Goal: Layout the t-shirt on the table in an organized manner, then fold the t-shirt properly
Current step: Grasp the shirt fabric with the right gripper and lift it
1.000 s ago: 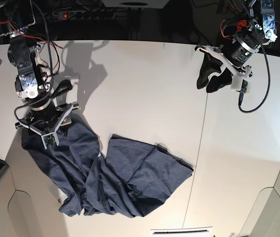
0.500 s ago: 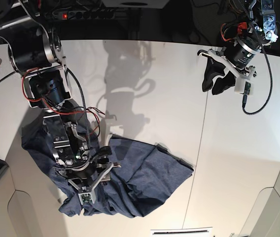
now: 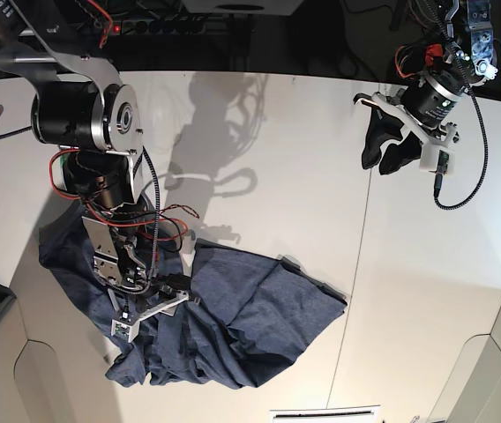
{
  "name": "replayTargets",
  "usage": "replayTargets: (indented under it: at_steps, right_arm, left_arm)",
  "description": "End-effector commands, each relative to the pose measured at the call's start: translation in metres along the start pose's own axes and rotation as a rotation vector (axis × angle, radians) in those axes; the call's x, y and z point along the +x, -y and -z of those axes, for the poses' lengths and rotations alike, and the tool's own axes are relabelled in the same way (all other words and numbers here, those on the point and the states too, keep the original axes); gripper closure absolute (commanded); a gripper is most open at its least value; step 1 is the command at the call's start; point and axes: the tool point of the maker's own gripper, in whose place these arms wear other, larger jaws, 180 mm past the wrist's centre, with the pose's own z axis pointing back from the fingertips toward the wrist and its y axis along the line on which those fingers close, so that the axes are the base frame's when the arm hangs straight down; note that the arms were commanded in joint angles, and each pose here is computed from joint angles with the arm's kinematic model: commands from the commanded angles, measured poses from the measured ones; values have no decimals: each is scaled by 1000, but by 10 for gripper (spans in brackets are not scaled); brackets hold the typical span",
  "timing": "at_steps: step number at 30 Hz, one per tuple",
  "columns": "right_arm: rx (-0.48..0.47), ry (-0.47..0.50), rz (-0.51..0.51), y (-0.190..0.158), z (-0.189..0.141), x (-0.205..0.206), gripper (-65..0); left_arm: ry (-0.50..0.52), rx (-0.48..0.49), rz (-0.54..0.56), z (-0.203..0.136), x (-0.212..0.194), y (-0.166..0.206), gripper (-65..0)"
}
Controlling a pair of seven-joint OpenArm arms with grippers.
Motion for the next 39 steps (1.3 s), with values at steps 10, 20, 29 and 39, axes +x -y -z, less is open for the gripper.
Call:
replayTargets:
  at_steps: [10,20,29,39]
  right_arm:
    - [135,113,32,-37,-4,46,-302]
    - [122,115,35,-34,-4,47,-214]
    - [137,92,35,-43,-4,36,-332]
    - [111,32,8,-43,1,8,-331]
  left_arm:
    - [41,-8,3,-1,12,1,-248]
    - [44,-8,3,-1,13,1,-247]
    - [44,-8,3,-1,13,1,-247]
    - [46,-8,5,0,14,1,-247]
